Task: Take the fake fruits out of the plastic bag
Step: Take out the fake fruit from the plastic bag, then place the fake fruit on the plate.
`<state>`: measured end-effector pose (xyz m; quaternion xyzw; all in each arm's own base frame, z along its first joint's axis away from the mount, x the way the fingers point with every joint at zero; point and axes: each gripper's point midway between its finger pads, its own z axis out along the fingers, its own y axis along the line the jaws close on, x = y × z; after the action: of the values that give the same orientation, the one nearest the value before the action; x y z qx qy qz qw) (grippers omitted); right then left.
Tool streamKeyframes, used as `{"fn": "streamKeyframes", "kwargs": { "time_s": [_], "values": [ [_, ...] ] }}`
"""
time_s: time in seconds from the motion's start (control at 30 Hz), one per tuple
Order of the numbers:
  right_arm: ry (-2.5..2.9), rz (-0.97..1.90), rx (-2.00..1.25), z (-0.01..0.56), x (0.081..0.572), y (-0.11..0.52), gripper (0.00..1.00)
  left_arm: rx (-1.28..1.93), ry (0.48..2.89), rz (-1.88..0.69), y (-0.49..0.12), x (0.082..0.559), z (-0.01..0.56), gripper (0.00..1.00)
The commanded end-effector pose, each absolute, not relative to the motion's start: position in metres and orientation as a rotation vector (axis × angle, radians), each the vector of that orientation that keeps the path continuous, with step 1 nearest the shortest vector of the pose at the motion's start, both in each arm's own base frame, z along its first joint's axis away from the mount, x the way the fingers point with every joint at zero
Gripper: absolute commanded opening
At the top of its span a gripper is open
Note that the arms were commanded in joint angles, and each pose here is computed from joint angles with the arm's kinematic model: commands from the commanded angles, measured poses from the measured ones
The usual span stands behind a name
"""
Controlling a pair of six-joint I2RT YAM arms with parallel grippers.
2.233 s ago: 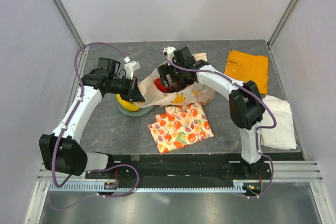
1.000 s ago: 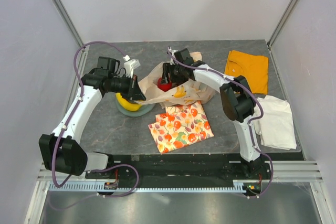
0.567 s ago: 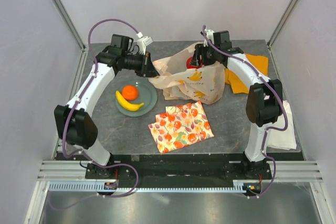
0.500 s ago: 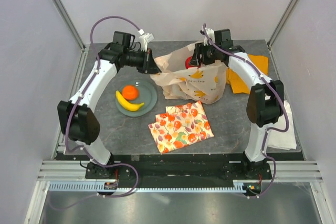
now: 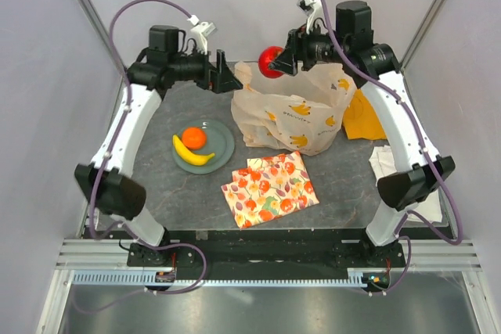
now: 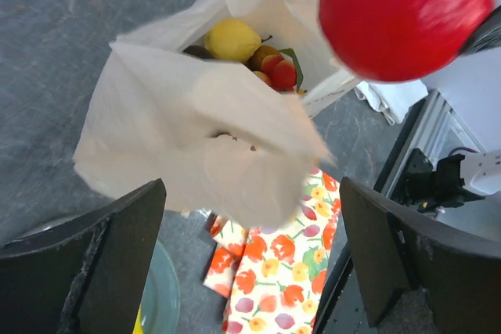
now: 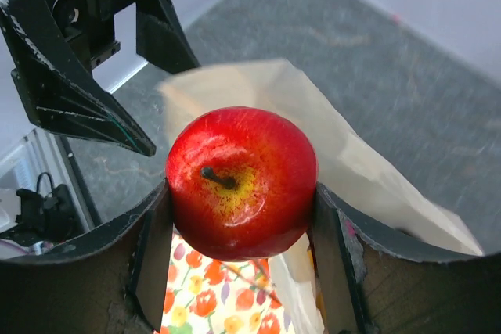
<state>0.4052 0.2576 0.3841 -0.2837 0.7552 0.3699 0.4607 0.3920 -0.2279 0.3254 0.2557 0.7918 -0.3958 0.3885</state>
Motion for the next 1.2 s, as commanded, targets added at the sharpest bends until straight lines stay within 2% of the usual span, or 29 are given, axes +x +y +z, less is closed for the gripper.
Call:
{"fn": "streamKeyframes", "kwargs": {
  "time_s": [0.0, 0.03, 0.17, 0.27, 0.37, 0.63, 0.9, 1.17],
  "values": [
    [1.725, 0.827, -0.842, 0.429, 0.369, 0.276, 0.20, 0.667, 1.857, -0.875, -0.202, 0.339, 0.391, 0.99],
    [1.693, 0.841, -0.861, 0.439, 0.364, 0.286, 0.19, 0.674, 1.804, -0.841, -0.194, 0.319, 0.410, 0.99],
    [1.583, 0.900, -0.991, 0.459, 0.326, 0.329, 0.20, 0.669, 1.736, -0.706, -0.163, 0.277, 0.430, 0.99],
    [1.549, 0.978, -1.092, 0.452, 0.297, 0.369, 0.21, 0.596, 1.699, -0.527, -0.128, 0.261, 0.446, 0.99],
    [1.568, 0.977, -1.150, 0.423, 0.291, 0.408, 0.19, 0.502, 1.667, -0.383, -0.097, 0.249, 0.460, 0.99],
    [1.688, 0.834, -1.179, 0.322, 0.333, 0.479, 0.20, 0.379, 1.655, -0.310, -0.067, 0.228, 0.462, 0.99],
    [1.927, 0.616, -1.065, 0.208, 0.403, 0.484, 0.17, 0.297, 1.656, -0.269, -0.051, 0.210, 0.462, 0.99],
    [1.995, 0.556, -0.975, 0.164, 0.441, 0.481, 0.19, 0.274, 1.687, -0.276, -0.048, 0.203, 0.450, 0.99]
  ]
}}
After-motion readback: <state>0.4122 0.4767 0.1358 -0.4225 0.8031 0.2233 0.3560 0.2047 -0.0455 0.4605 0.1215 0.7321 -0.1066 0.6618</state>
